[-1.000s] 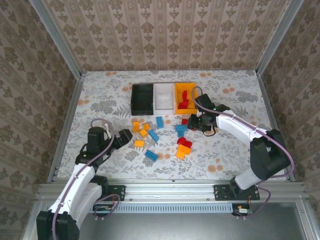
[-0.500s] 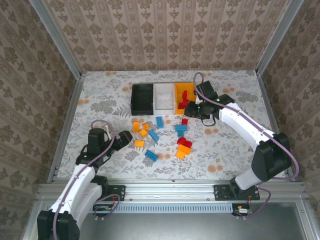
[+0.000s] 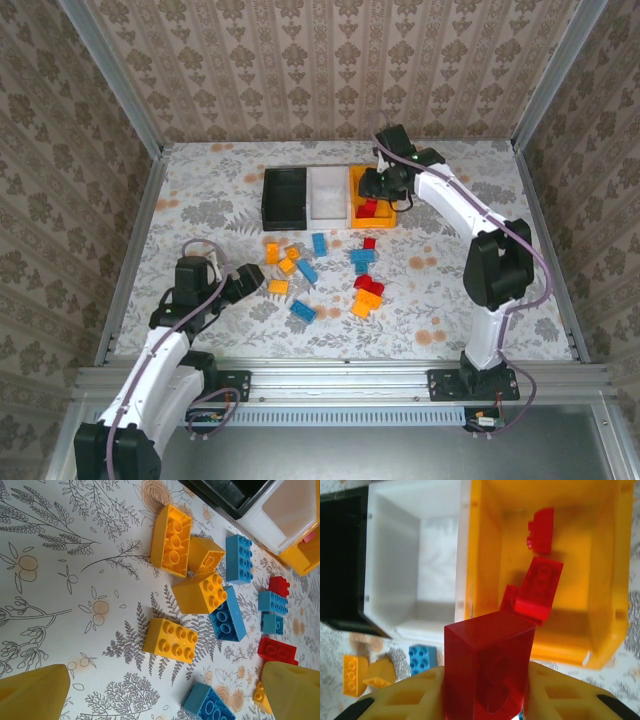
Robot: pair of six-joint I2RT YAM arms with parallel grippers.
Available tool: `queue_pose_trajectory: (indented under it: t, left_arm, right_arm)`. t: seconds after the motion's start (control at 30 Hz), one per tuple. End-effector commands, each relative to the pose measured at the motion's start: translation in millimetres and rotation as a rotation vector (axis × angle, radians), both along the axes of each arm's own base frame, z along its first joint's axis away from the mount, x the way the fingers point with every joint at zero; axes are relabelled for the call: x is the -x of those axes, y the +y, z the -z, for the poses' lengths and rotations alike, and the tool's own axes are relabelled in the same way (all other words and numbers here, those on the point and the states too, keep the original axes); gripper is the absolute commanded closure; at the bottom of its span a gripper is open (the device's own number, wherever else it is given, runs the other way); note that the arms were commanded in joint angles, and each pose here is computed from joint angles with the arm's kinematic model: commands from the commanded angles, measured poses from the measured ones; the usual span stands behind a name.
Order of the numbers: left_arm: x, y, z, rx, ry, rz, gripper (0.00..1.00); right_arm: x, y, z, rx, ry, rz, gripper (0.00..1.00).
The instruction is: Sort the legos into containers by color
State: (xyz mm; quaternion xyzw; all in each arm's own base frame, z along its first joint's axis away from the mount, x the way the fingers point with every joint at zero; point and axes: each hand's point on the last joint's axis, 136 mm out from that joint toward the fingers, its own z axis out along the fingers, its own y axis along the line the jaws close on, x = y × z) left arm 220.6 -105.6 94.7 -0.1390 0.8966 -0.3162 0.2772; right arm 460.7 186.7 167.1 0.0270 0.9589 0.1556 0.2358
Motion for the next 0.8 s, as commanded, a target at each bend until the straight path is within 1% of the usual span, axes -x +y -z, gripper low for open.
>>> queue_pose_trajectory:
  t: [0.0, 0.13, 0.23, 0.3, 0.33, 0.43, 0.47, 0.6, 0.77]
  left_arm:
    - [6.1, -5.9, -1.9, -0.030, 0.029, 0.062, 0.00]
    - [16.3, -19.2, 11.6, -0.138, 0.092, 0.162, 0.00]
    - [23.1, -30.5, 19.4, -0.220, 0.129, 0.248, 0.00]
    - [23.9, -36.3, 21.8, -0.250, 0.145, 0.291, 0.00]
    - [28.5, -45.1, 22.4, -0.268, 0.149, 0.342, 0.00]
    - [31.2, -57.2, 20.9, -0.322, 0.135, 0.426, 0.00]
    - [32.2, -62.1, 20.4, -0.336, 0.128, 0.458, 0.00]
    - [35.6, -79.0, 20.1, -0.405, 0.095, 0.559, 0.00]
    - [36.6, -103.9, 24.5, -0.507, 0.065, 0.671, 0.00]
  right_arm:
    - [-11.7, -7.0, 15.1, 0.052, 0.040, -0.016, 0.62]
    - [-27.0, -7.6, 35.5, 0.058, 0.072, -0.011, 0.62]
    - [-32.2, -5.7, 46.0, 0.056, 0.092, -0.013, 0.62]
    - [-33.2, -4.9, 48.5, 0.054, 0.097, -0.014, 0.57]
    - [-33.0, -5.6, 48.5, 0.054, 0.098, -0.013, 0.53]
    - [-29.3, -6.9, 41.3, 0.056, 0.086, -0.015, 0.41]
    - [-27.2, -8.3, 36.7, 0.055, 0.077, -0.014, 0.39]
    - [-11.5, -11.2, 14.6, 0.030, 0.033, -0.004, 0.35]
    - [31.6, -17.9, -7.4, -0.031, -0.016, 0.024, 0.32]
